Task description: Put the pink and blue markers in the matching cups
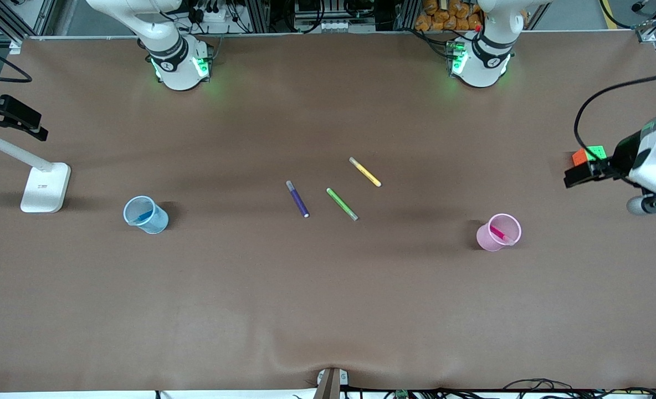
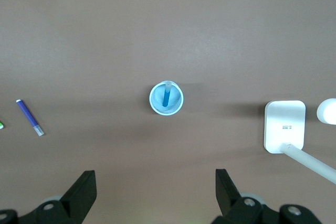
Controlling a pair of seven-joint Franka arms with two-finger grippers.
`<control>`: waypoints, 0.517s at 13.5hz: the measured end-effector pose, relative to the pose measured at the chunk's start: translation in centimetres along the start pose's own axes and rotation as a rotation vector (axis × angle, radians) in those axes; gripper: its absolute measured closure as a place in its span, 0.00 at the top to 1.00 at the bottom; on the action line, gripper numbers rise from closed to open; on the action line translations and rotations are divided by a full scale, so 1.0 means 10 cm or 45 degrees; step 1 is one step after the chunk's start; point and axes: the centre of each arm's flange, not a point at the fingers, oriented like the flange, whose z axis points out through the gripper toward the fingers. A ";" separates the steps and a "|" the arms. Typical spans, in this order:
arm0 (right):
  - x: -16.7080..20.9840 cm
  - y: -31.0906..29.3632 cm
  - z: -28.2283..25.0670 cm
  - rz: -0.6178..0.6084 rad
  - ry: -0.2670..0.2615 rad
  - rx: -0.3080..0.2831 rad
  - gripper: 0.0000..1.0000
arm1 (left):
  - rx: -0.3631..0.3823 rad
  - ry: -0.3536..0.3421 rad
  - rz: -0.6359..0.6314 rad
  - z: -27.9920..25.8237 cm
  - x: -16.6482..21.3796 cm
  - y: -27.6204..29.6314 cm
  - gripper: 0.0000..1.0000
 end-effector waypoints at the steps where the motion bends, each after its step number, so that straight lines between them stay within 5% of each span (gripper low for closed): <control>1: 0.00 0.00 0.00 0.000 0.000 0.000 1.00 | 0.004 0.004 0.023 -0.06 -0.04 -0.06 1.00; 7: 0.01 0.00 0.02 0.000 0.000 0.000 1.00 | -0.005 -0.012 0.073 -0.43 -0.44 -0.13 1.00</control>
